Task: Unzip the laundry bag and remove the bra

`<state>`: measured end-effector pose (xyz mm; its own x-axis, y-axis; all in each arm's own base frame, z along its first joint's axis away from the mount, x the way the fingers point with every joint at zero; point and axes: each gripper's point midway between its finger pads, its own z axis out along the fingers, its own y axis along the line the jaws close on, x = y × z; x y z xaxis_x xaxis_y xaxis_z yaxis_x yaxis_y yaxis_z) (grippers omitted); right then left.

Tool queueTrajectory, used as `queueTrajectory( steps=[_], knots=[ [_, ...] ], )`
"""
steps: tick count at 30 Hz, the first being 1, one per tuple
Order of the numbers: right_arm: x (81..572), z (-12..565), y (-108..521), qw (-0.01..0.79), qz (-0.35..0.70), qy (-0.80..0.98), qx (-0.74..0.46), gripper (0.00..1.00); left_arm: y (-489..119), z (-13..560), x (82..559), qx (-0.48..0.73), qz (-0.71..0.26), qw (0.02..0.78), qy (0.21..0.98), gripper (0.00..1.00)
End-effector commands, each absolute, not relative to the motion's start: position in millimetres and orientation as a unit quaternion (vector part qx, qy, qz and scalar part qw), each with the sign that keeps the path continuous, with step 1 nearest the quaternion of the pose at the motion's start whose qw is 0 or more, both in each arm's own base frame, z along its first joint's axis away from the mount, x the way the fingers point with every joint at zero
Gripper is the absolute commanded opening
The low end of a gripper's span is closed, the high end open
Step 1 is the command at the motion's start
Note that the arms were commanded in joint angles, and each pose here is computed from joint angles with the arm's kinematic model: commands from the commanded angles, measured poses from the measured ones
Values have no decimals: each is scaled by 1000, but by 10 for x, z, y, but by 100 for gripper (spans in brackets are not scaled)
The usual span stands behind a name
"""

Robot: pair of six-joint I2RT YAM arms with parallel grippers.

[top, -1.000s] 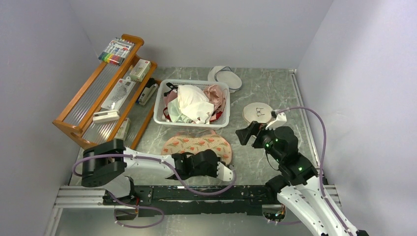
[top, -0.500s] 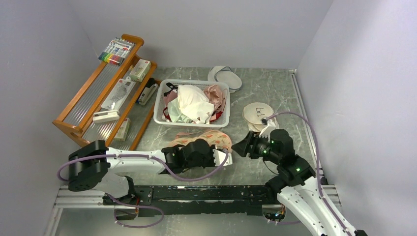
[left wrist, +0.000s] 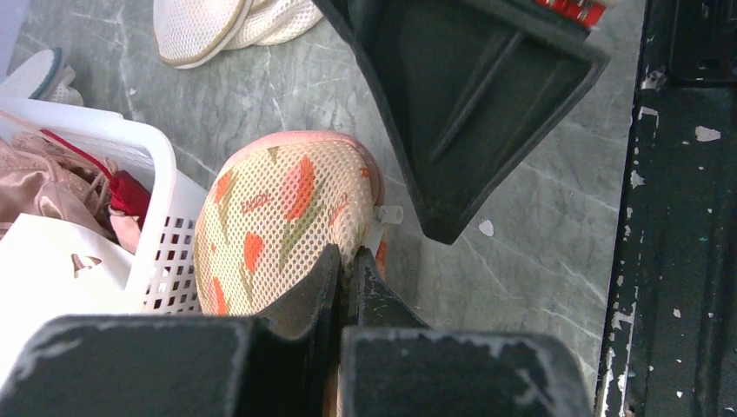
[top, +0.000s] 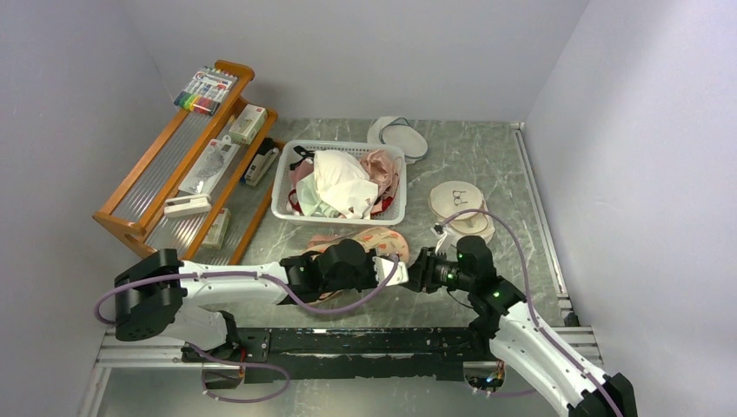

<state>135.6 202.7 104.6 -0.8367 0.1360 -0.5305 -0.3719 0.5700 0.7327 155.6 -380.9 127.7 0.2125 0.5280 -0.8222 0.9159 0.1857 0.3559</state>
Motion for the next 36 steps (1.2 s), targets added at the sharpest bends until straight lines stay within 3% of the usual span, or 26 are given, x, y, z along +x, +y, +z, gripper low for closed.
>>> queueTrajectory(
  steps=[1,15,32,36],
  knots=[
    [1450,1190,2159,316,503,799,-94,32,-3910,1629,1553,587,-230,519,577,7],
    [1567,1298,2185,357,516,774,-89,36,-3905,1665,1531,590,-234,519,573,7],
    [1566,1184,2084,354,478,800,-84,6,-3861,1663,1579,588,-220,526,573,7],
    [1576,1132,2049,350,462,811,-82,3,-3853,1676,1597,586,-219,528,575,7]
  ],
)
